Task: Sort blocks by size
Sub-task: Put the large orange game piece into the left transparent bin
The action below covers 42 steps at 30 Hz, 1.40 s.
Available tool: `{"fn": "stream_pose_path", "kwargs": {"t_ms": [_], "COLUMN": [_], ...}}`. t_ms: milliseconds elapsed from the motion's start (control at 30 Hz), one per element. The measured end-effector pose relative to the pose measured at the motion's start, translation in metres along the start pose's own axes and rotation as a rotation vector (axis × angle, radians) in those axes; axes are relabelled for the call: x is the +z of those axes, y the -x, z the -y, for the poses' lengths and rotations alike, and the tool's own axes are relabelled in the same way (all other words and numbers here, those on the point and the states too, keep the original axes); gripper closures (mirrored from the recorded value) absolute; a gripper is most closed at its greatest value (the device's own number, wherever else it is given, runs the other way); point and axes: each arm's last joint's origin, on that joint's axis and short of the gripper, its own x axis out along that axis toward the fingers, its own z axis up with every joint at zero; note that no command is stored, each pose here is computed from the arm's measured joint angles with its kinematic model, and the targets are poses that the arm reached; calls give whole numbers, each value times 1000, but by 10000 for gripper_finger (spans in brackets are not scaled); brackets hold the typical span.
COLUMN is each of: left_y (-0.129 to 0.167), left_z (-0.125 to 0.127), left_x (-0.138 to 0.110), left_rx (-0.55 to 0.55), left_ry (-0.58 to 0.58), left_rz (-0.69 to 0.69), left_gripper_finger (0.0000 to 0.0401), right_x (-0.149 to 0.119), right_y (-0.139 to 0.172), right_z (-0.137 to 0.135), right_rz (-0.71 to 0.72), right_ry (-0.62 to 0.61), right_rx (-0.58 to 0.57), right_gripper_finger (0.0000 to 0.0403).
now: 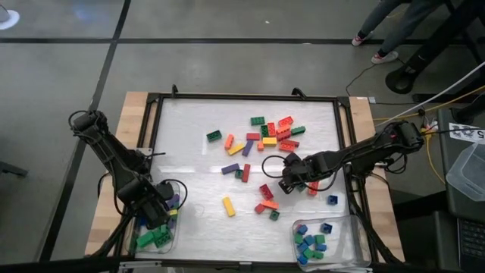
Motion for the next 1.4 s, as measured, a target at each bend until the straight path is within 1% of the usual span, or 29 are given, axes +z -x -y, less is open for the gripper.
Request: {"fn": "stream_pose_path", "kwargs": {"t_ms": [233,467,533,600,767,867,967,1033,1100,1267,1400], "left_y": [0,0,0,0,0,0,0,0,0,2,4], "left_z": [0,0,0,0,0,0,0,-1,-1,-2,2], "left_x": [0,0,0,0,0,1,2,3,4,7,14], "left_rx": [-1,-4,-4,-4,-2,6,19,29,37,66,72], "left_ry": [0,4,4,4,0,-24,-42,-49,-56,-56,-75], "left_rz": [0,1,1,1,6,31,70,99,131,235,418], "left_gripper_finger": [226,226,226,226,226,226,226,226,226,226,226], "right_x": [0,-3,-6,-5,-6,-6,-4,-2,3,24,44], "right_y": [-4,-25,-33,-36,-41,-41,-39,-37,-33,-10,12], "right_z": [0,-4,-2,-5,-6,-7,-9,-12,-21,-50,-78], "right_rz": [17,-26,-51,-45,-55,-57,-62,-64,-59,28,168], "right_ry": [1,15,23,25,34,58,102,139,163,238,305], "right_rx": [-17,-67,-96,-83,-95,-89,-82,-76,-34,101,265], "right_gripper_finger": [251,251,251,251,253,273,309,312,312,312,312]}}
